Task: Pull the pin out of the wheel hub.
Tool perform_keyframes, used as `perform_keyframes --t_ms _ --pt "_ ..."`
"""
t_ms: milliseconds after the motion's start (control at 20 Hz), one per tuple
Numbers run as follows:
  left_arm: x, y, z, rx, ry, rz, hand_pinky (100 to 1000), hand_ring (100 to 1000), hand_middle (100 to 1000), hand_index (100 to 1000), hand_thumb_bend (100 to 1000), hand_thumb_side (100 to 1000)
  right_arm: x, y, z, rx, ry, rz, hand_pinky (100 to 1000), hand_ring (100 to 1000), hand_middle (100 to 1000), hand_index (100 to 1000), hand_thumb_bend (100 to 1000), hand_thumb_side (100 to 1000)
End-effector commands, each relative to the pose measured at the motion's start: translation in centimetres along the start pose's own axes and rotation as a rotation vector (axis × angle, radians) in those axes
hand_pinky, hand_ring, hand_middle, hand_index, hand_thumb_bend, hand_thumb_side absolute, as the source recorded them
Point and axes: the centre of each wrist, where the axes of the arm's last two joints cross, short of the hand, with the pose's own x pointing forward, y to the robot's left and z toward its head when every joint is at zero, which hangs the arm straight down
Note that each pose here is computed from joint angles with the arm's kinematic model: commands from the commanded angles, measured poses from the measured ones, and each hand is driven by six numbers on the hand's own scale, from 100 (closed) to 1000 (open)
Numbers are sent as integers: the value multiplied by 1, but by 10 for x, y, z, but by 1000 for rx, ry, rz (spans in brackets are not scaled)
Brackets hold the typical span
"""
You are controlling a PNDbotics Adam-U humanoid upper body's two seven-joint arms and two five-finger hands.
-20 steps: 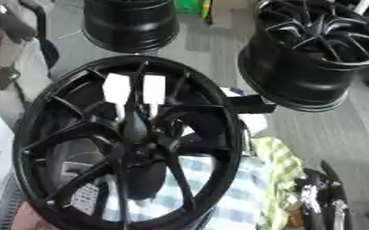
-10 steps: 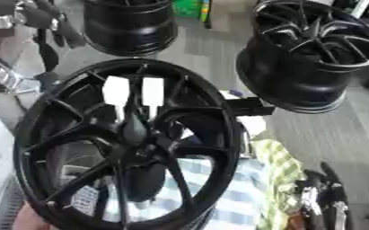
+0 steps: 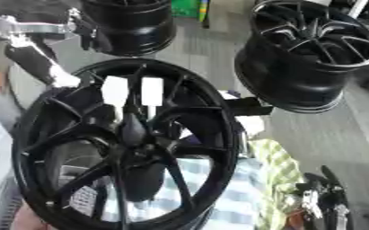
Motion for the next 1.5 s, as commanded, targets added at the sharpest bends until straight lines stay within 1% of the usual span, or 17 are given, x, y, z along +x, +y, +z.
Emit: perform_keyframes --t_ms 50,250,450,750,900,1100,1150,1200,1250,1400,1450,1500 --pt "-2 6 0 -5 0 -41 808 695 702 873 371 483 2 -2 -3 7 -12 -4 574 595 663 895 100 625" --pt "-3 1 -4 -44 -16 -37 826 729 733 884 393 489 2 -1 -3 7 -12 -7 574 595 663 894 100 626" --pt "-5 -5 -9 -72 -30 -9 832 746 749 889 390 464 2 -1 -2 7 -12 -10 574 595 664 895 100 627" --pt "-6 -9 -16 -110 -46 7 836 753 757 894 451 514 2 0 -2 9 -11 -15 574 595 665 894 100 628" --pt "-5 -13 -19 -129 -45 2 829 745 746 889 452 516 2 0 -2 10 -10 -17 574 594 665 894 100 628" --pt "-4 -18 -22 -152 -45 -7 805 705 701 862 405 479 2 0 -2 8 -8 -19 573 594 665 894 100 629" --pt "-4 -19 -23 -157 -46 -8 791 681 673 846 386 461 2 0 -2 8 -8 -19 573 594 666 894 100 629" --pt "-4 -20 -23 -161 -45 -10 789 677 669 843 382 458 2 0 -2 8 -8 -19 573 594 666 894 100 629" --pt "-4 -20 -23 -161 -44 -13 773 654 640 828 373 448 2 0 -2 8 -7 -19 573 594 666 894 100 629" --pt "-4 -21 -24 -148 -41 -14 744 615 597 796 348 435 2 0 -1 8 -6 -20 573 594 666 895 100 629" --pt "-4 -22 -24 -139 -41 -11 716 583 557 762 307 420 2 0 -1 8 -5 -20 574 594 666 895 100 629" --pt "-4 -23 -24 -128 -42 -6 703 568 538 746 289 414 2 0 -1 8 -5 -20 574 594 666 895 100 629"
